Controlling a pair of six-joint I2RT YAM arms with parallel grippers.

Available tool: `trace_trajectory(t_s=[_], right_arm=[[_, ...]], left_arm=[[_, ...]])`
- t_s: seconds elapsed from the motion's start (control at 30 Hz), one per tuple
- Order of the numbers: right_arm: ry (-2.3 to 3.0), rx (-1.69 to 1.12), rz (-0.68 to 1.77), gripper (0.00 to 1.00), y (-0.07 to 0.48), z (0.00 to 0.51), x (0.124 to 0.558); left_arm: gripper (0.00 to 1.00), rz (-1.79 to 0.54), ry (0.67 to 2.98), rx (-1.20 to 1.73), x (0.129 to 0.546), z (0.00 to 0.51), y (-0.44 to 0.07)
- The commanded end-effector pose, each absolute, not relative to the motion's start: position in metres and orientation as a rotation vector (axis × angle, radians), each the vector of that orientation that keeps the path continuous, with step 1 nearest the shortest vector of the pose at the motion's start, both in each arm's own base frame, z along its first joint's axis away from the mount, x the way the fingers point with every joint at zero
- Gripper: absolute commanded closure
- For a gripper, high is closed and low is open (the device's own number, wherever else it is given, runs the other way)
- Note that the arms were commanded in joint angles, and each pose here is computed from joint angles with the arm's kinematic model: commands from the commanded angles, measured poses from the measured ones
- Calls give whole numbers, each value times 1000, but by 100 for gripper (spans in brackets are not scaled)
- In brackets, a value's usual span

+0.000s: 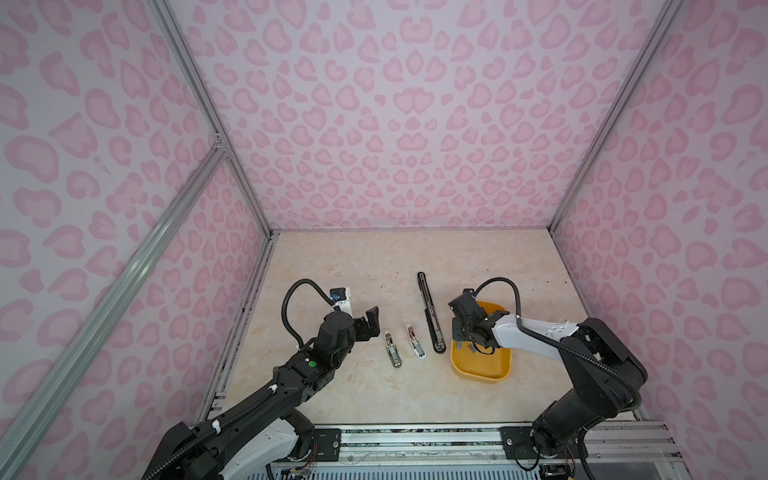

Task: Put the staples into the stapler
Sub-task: 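Lower the right gripper into the yellow tray and grasp a grey staple strip, then lift the staple strip out of the tray with the right gripper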

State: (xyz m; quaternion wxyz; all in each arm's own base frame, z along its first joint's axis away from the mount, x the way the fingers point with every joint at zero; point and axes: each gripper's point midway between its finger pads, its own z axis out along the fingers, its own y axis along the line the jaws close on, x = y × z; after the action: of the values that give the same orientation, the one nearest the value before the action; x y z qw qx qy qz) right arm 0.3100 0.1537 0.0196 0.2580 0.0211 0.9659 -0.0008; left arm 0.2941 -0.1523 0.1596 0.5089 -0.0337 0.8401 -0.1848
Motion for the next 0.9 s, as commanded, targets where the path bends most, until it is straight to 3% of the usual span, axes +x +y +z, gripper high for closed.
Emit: trace_trajectory(t_s=[0.0, 0.6, 0.87], right_arm=[[2656, 59, -17, 86, 150, 16, 301], [2389, 78, 47, 91, 145, 94, 303], [2228, -132, 223, 92, 204, 165, 291]], left_arm=[[3, -444, 2003, -91, 296, 165, -151], [3, -478, 2024, -215, 298, 150, -139], [3, -484, 2069, -371, 304, 135, -116]])
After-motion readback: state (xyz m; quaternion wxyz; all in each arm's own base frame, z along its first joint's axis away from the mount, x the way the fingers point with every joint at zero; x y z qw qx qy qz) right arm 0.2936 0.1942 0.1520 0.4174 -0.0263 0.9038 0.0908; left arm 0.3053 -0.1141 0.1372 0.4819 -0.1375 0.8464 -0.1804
